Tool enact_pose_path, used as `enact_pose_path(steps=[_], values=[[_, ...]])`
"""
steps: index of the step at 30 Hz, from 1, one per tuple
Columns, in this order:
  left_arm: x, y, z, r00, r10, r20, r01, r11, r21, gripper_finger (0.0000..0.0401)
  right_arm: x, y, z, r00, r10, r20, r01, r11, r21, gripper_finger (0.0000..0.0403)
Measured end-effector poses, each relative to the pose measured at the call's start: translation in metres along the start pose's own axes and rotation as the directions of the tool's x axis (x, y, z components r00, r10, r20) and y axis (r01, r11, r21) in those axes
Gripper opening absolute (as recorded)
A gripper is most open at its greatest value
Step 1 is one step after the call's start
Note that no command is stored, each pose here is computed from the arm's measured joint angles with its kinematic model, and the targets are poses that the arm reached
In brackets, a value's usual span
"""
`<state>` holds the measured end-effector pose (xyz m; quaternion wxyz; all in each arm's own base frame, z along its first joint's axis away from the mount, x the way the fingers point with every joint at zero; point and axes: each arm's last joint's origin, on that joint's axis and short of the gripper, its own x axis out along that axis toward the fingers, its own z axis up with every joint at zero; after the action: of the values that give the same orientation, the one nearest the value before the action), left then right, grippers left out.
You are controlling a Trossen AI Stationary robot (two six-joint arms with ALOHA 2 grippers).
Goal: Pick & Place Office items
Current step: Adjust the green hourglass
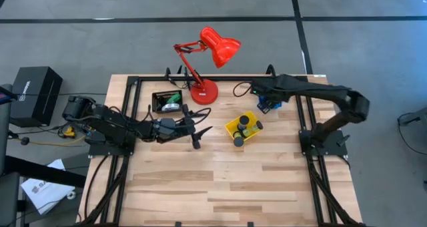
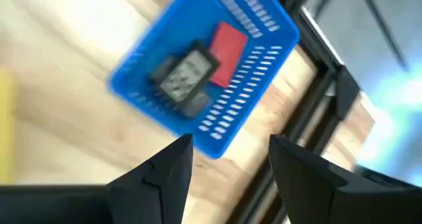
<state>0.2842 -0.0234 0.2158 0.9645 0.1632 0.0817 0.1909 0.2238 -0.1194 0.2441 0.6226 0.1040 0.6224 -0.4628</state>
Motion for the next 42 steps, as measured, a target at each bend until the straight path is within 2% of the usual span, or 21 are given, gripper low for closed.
enact_pose_path(steps=[4, 9, 13, 17, 23, 29, 34, 36, 39, 42], values=[[0.000, 0.000, 0.000, 1.000, -0.001, 0.000, 0.001, 1.000, 0.000, 0.0237, -0.030, -0.008, -0.016, 0.988, 0.117, 0.099, -0.119, 0.993, 0.013, 0.0182], [0.000, 0.000, 0.000, 1.000, -0.001, 0.001, 0.001, 1.000, 0.000, 0.0237, -0.057, -0.010, -0.035, 0.949, 0.208, 0.237, -0.214, 0.977, 0.001, 0.0170], [0.000, 0.000, 0.000, 1.000, -0.001, 0.001, 0.001, 1.000, 0.000, 0.0237, -0.059, 0.000, -0.051, 0.894, 0.348, 0.282, -0.347, 0.936, -0.055, 0.0163], [0.000, -0.001, 0.000, 0.999, -0.031, 0.011, 0.031, 1.000, 0.000, 0.0237, -0.040, 0.017, -0.070, 0.846, 0.459, 0.273, -0.451, 0.887, -0.095, 0.0157], [-0.001, -0.005, 0.002, 0.981, -0.183, 0.059, 0.183, 0.983, 0.003, 0.0237, -0.011, 0.034, -0.094, 0.839, 0.479, 0.259, -0.469, 0.877, -0.102, 0.0152], [0.000, -0.005, 0.002, 0.980, -0.188, 0.061, 0.190, 0.982, -0.014, 0.0237, -0.006, 0.038, -0.103, 0.845, 0.478, 0.241, -0.470, 0.878, -0.095, 0.0150], [0.000, -0.005, 0.002, 0.980, -0.188, 0.062, 0.192, 0.979, -0.065, 0.0237, -0.012, 0.045, -0.109, 0.816, 0.540, 0.208, -0.517, 0.841, -0.157, 0.0150], [0.000, -0.005, 0.002, 0.980, -0.188, 0.062, 0.192, 0.979, -0.066, 0.0237, -0.022, 0.043, -0.112, 0.787, 0.574, 0.228, -0.535, 0.818, -0.212, 0.0150], [-0.001, -0.006, 0.003, 0.979, -0.193, 0.066, 0.198, 0.976, -0.087, 0.0237, -0.038, 0.041, -0.119, 0.726, 0.637, 0.259, -0.532, 0.760, -0.374, 0.0150], [-0.001, -0.008, 0.003, 0.969, -0.233, 0.081, 0.241, 0.964, -0.113, 0.0237, -0.053, 0.034, -0.127, 0.636, 0.704, 0.315, -0.529, 0.695, -0.487, 0.0150]])
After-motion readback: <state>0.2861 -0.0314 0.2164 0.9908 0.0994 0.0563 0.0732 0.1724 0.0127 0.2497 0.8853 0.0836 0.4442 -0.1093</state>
